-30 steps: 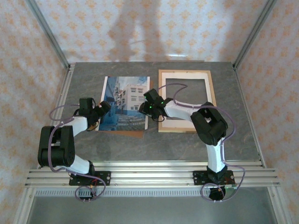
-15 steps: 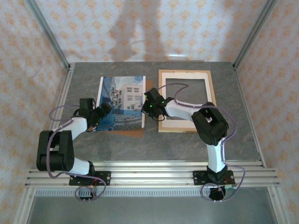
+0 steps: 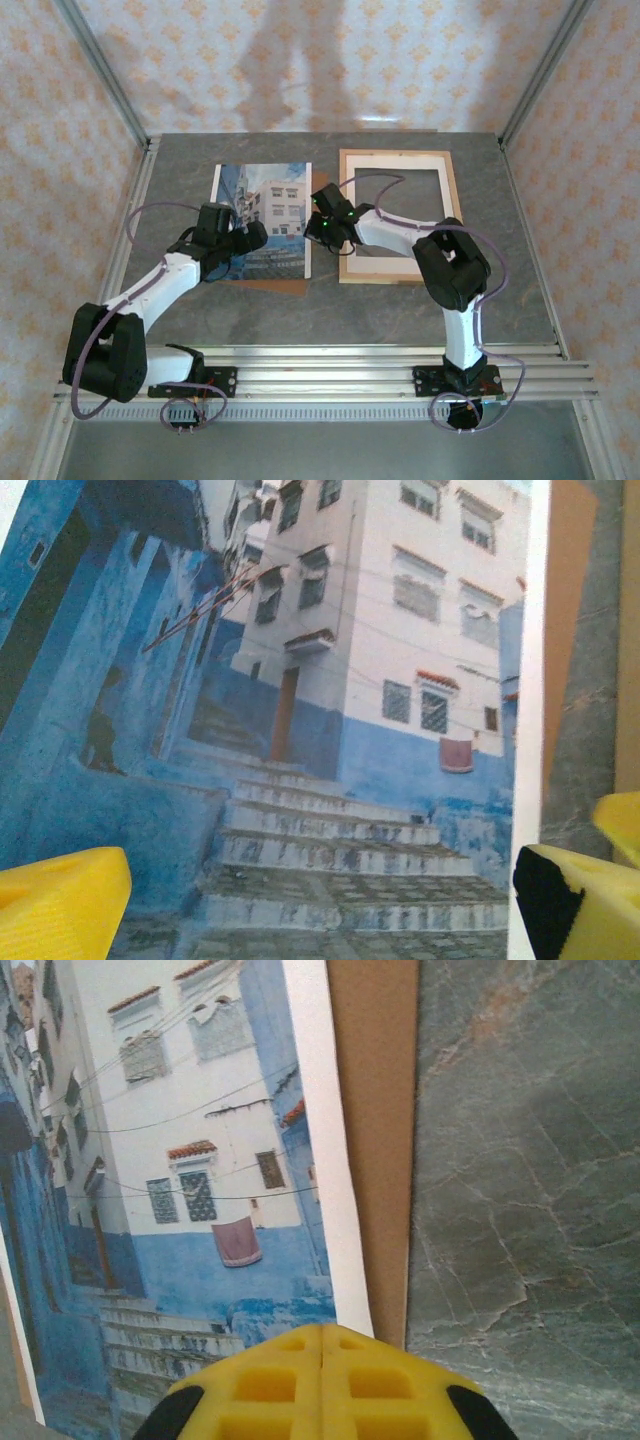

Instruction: Put the photo into the frame

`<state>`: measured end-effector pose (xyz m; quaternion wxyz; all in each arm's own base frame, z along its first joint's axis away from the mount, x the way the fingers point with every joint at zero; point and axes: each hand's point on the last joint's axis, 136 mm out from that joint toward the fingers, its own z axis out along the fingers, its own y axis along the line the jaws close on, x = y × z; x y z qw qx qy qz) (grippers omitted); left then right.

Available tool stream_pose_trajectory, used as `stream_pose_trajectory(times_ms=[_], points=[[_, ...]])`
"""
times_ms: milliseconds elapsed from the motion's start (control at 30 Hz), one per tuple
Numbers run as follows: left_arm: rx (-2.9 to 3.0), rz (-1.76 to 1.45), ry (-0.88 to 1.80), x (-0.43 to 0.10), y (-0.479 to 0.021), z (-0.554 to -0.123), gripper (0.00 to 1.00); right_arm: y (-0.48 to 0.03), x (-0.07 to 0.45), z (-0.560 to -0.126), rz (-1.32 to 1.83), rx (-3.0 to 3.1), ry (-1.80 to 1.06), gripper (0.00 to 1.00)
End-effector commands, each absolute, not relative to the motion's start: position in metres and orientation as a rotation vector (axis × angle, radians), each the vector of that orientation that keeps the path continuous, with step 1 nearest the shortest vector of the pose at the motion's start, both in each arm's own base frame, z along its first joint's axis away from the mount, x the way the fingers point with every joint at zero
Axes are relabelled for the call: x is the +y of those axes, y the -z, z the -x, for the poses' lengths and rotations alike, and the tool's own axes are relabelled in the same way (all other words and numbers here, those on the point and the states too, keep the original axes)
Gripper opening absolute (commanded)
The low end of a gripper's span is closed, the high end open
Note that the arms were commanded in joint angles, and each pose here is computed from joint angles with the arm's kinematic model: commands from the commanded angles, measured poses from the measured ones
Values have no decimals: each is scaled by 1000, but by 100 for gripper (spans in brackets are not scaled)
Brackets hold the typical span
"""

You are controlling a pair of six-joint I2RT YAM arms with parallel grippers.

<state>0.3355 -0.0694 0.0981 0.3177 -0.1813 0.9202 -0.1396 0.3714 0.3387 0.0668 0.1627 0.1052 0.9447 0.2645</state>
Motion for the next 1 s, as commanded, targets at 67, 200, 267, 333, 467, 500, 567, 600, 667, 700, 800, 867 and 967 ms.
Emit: stream_pose_trajectory(times_ms=[67,200,267,333,467,500,567,600,667,700,800,867,967], points=[[2488,523,279,-58,-64,-324,100,-60,332,-362,-264,2743,-709,19],[2488,580,391,-71,-53,-328,100,-51,329,-343,-246,2785,-677,27],[2491,593,422,-76,-48,-329,100,-48,328,-332,-231,2807,-664,29],[2493,598,431,-77,-45,-329,100,-46,331,-324,-220,2822,-673,29],[2504,605,421,-77,-40,-327,100,-43,335,-313,-205,2840,-676,29],[2504,608,418,-76,-39,-327,100,-43,335,-313,-207,2841,-676,29],[2509,610,415,-76,-37,-325,100,-39,336,-312,-218,2848,-684,29],[2510,610,416,-76,-36,-325,100,-38,338,-311,-221,2849,-693,28],[2513,615,419,-77,-34,-325,100,-37,341,-309,-222,2852,-708,28],[2514,618,420,-77,-33,-325,100,-37,342,-308,-217,2851,-712,27],[2518,625,428,-78,-30,-324,100,-35,343,-307,-214,2857,-710,26],[2522,631,436,-79,-28,-323,100,-34,344,-307,-213,2857,-717,26],[2521,636,439,-79,-27,-323,100,-35,348,-306,-203,2855,-740,25]])
